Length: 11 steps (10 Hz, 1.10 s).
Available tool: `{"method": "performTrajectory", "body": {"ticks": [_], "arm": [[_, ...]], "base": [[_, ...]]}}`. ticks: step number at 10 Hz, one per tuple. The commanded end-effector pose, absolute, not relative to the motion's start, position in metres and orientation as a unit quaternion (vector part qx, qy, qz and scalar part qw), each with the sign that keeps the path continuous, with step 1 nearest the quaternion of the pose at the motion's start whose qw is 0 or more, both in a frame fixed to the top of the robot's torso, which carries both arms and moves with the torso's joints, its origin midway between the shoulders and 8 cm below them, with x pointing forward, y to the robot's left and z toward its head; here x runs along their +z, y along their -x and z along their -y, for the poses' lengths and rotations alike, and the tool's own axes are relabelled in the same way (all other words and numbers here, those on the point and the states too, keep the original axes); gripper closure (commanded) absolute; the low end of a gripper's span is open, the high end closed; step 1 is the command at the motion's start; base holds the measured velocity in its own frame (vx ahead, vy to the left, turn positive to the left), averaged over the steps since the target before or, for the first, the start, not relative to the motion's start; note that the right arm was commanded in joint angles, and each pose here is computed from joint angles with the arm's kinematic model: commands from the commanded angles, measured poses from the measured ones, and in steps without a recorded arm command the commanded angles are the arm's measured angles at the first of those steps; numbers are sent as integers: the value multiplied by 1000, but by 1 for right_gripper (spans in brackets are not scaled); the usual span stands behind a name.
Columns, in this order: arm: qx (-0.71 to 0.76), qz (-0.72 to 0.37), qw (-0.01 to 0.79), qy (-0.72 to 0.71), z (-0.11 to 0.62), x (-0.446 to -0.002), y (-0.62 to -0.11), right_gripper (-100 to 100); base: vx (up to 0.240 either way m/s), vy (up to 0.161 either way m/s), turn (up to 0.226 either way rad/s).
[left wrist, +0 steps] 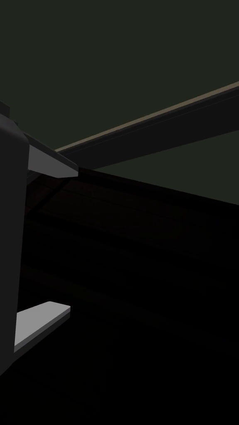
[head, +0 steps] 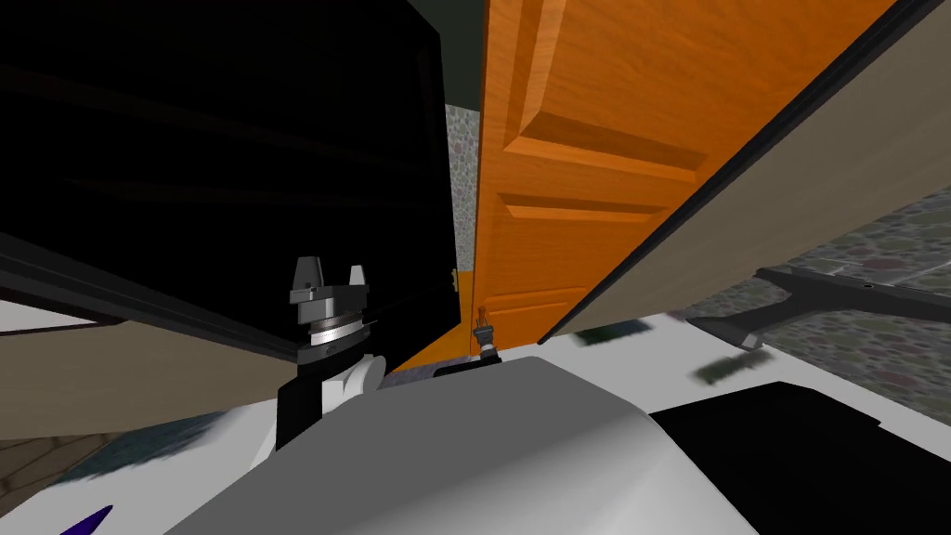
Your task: Push the door open
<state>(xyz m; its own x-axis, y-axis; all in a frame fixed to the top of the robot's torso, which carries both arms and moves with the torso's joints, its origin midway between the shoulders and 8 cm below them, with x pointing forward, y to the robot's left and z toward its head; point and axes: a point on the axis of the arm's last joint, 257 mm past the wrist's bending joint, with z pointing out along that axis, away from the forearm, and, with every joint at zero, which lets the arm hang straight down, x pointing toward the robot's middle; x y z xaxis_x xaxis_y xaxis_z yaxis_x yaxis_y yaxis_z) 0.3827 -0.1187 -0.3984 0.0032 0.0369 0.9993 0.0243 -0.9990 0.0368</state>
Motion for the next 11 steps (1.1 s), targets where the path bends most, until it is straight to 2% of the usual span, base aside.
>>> {"method": "performTrajectory", "body": {"ticks": [1, 11], "arm": [[708, -11, 25, -706, 142, -396, -390, 100], [704, 24, 81, -705, 208, -399, -400, 100]], "base": [[14, 3, 141], [14, -2, 93]]}}
